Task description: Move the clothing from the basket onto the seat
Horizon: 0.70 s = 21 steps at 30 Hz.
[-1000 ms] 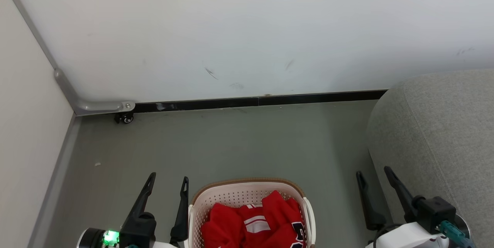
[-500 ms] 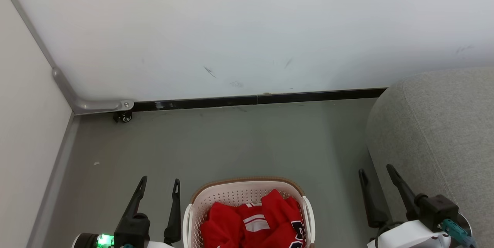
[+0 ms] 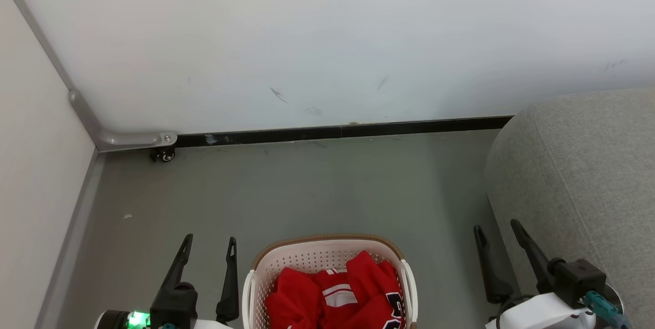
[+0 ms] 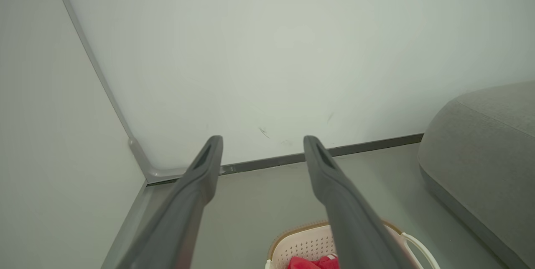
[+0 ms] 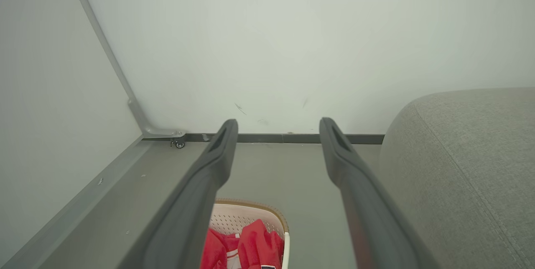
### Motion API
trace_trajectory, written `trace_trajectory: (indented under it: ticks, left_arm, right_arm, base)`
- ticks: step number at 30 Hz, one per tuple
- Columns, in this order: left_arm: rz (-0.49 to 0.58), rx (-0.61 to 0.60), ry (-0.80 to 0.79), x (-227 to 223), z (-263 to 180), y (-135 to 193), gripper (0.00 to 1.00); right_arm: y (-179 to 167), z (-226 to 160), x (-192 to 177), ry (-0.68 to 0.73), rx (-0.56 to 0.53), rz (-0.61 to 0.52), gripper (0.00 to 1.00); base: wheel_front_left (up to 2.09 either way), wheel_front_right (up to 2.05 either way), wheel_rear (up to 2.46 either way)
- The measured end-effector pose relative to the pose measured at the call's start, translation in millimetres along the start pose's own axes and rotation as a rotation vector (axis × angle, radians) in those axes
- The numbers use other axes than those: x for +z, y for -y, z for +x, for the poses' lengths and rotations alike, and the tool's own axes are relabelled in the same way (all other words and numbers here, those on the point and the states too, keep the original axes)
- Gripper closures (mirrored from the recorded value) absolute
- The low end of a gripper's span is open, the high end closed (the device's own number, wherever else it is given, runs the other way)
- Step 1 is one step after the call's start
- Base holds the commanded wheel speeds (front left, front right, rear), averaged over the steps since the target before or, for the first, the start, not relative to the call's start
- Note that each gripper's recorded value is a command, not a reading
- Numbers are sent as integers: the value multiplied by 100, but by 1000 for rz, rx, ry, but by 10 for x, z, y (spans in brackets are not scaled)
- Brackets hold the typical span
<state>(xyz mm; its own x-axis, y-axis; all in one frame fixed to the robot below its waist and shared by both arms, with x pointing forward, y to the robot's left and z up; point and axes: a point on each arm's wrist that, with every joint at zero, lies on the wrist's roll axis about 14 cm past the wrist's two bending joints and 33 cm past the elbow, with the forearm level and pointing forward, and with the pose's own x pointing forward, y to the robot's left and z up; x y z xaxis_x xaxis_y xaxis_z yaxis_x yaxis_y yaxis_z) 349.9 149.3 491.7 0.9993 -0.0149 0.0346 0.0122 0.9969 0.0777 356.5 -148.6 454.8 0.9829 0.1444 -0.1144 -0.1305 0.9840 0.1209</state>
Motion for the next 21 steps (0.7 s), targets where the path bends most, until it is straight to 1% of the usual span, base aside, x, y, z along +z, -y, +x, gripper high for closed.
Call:
trace_trajectory:
  ticks: [21]
  left_arm:
    - [3,3,-18,-55,-9,-3,0]
  right_arm:
    - [-28,-2,-13,2,8,2,0]
  base:
    - [0,0,0]
